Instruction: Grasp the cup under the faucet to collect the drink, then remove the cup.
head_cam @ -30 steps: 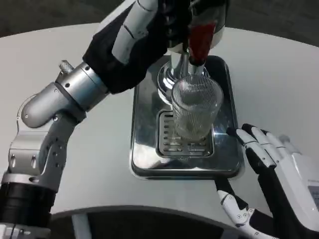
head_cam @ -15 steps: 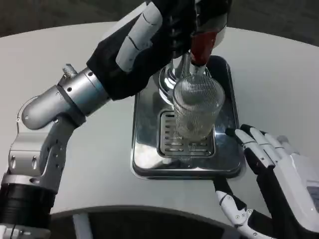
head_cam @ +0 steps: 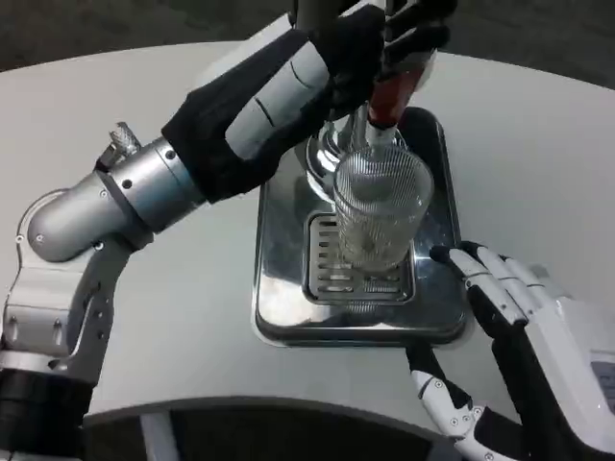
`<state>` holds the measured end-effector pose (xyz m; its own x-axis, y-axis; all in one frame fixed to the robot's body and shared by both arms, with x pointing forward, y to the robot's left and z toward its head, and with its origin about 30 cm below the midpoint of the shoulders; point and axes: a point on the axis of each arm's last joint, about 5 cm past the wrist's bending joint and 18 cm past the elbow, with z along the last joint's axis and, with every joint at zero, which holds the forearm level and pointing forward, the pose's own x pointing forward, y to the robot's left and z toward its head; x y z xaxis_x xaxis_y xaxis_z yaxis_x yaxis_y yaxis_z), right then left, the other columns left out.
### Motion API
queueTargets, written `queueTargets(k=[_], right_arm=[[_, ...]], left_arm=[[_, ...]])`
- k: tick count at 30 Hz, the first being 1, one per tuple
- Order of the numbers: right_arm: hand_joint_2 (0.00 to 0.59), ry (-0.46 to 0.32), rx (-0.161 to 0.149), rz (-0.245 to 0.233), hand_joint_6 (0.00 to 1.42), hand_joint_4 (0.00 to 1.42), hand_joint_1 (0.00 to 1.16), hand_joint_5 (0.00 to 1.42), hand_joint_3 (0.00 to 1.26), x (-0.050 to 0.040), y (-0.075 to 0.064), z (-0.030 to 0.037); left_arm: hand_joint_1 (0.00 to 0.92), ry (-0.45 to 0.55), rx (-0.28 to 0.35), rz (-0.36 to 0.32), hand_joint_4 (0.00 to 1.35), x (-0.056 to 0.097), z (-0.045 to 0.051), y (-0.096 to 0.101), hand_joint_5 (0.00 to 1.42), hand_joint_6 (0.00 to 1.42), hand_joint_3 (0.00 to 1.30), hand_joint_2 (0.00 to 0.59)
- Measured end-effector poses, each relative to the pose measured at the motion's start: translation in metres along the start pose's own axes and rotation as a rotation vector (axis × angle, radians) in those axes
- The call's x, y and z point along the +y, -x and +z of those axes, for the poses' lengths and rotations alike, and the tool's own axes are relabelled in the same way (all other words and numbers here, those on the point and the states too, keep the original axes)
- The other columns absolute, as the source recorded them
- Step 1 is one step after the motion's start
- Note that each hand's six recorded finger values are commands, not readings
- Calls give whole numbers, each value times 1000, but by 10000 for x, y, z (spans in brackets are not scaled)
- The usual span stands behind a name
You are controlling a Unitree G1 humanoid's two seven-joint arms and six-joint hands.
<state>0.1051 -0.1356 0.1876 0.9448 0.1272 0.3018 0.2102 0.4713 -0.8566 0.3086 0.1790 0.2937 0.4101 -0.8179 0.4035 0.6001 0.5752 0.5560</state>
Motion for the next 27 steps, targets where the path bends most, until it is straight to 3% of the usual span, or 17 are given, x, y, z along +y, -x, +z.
queueTargets(k=[11,17,21,27], right_arm=[[457,-9,22,-7,125,84,326,111,156,0,44,-1],[457,-14,32,-3,127,84,323,111,156,2,66,-6],[457,-22,37,-3,128,84,322,111,156,2,76,-9],[452,-44,44,-3,128,84,326,111,156,7,82,-9]], left_arm=[[0,-466,34,-183,0,38,221,57,26,11,0,114],[0,-648,23,-228,0,24,290,75,24,9,0,109],[0,-718,12,-239,0,8,311,75,23,8,0,106],[0,-741,7,-237,0,7,319,85,23,7,0,104]])
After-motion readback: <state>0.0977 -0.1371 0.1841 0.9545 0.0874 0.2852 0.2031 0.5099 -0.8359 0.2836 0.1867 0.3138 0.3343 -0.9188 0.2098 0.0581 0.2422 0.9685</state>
